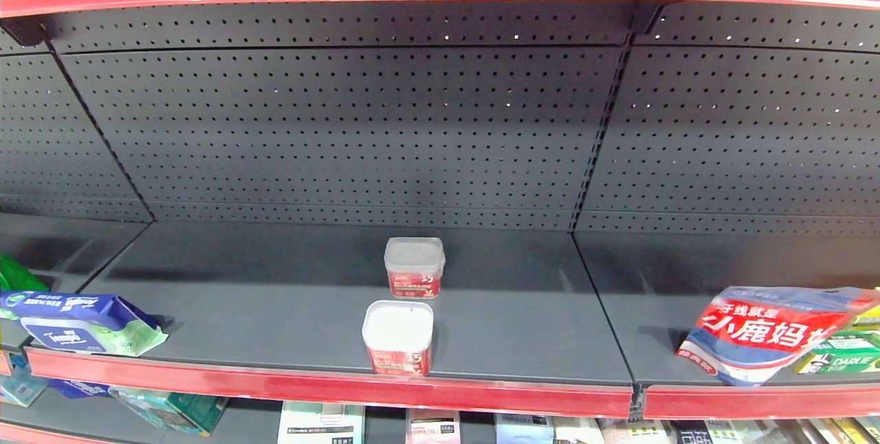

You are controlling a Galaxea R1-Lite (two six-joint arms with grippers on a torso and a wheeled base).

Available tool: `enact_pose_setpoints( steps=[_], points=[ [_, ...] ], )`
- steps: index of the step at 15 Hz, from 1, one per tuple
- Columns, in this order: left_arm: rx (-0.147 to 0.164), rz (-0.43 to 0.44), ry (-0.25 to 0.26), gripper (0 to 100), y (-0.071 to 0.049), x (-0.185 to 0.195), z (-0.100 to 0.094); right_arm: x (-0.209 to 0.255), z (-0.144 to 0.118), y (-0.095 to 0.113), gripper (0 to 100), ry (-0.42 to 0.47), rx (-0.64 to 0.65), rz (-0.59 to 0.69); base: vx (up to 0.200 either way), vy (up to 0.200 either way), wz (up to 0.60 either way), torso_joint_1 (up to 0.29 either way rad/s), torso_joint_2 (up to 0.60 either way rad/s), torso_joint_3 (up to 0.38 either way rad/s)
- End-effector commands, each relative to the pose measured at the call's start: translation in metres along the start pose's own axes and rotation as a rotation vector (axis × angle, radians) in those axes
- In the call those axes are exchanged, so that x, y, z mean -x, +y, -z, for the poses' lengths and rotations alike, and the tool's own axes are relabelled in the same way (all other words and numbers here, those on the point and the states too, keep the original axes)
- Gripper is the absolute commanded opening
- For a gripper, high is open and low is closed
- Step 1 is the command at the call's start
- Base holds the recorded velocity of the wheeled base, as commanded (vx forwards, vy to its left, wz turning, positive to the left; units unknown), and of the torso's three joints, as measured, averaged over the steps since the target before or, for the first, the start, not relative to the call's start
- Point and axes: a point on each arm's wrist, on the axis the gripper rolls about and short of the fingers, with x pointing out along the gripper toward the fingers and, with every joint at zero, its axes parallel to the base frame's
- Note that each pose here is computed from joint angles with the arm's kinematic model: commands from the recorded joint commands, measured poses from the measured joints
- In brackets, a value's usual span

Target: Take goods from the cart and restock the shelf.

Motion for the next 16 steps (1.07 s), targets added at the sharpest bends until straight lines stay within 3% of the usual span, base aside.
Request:
enact_pose_setpoints(
  steps=[1,2,3,4,5,6,7,9,10,11,12,16],
  points=[
    [0.01,-0.234,0.079,100,-0.007,-0.007,-0.003,0.0,0.0,0.0,100,0.001,0.002,0.0,0.0,0.0,0.0,0.0,0.0,0.0],
    [0.025,-0.324,0.077,100,-0.008,-0.005,0.007,0.0,0.0,0.0,100,0.001,0.002,0.0,0.0,0.0,0.0,0.0,0.0,0.0],
    [0.026,-0.33,0.073,100,-0.008,-0.005,0.009,0.0,0.0,0.0,100,0.003,0.002,0.0,0.0,0.0,0.0,0.0,0.0,0.0],
    [0.03,-0.253,0.016,100,-0.008,-0.001,0.027,0.0,0.0,0.0,100,0.001,0.0,0.0,0.0,0.0,0.0,0.0,0.0,0.0],
    [0.039,-0.167,-0.008,100,-0.01,-0.003,0.025,0.0,0.0,0.0,100,0.001,0.0,0.0,0.0,0.0,0.0,0.0,0.0,0.0],
    [0.032,0.149,-0.132,100,-0.018,-0.007,0.018,0.0,0.0,0.0,100,0.001,0.0,0.0,0.0,0.0,0.0,0.0,0.0,0.0],
    [-0.033,0.246,-0.14,100,-0.02,-0.009,0.022,0.0,0.0,0.0,100,0.001,-0.001,0.0,0.0,0.0,0.0,0.0,0.0,0.0],
    [-0.114,0.243,-0.103,100,-0.02,-0.012,0.031,0.0,0.0,0.0,100,0.001,0.0,0.0,0.0,0.0,0.0,0.0,0.0,0.0],
    [-0.092,0.23,-0.092,100,-0.019,-0.012,0.032,0.0,0.0,0.0,100,0.001,-0.001,0.0,0.0,0.0,0.0,0.0,0.0,0.0],
    [-0.068,0.069,-0.043,100,-0.016,-0.013,0.037,0.0,0.0,0.0,100,0.001,-0.001,0.0,0.0,0.0,0.0,0.0,0.0,0.0],
    [-0.029,0.032,-0.052,100,-0.015,-0.013,0.036,0.0,0.0,0.0,100,0.003,-0.003,0.0,0.0,0.0,0.0,0.0,0.0,0.0],
    [-0.045,0.044,-0.053,100,-0.015,-0.013,0.036,0.0,0.0,0.0,100,0.001,-0.003,0.0,0.0,0.0,0.0,0.0,0.0,0.0]
  ],
)
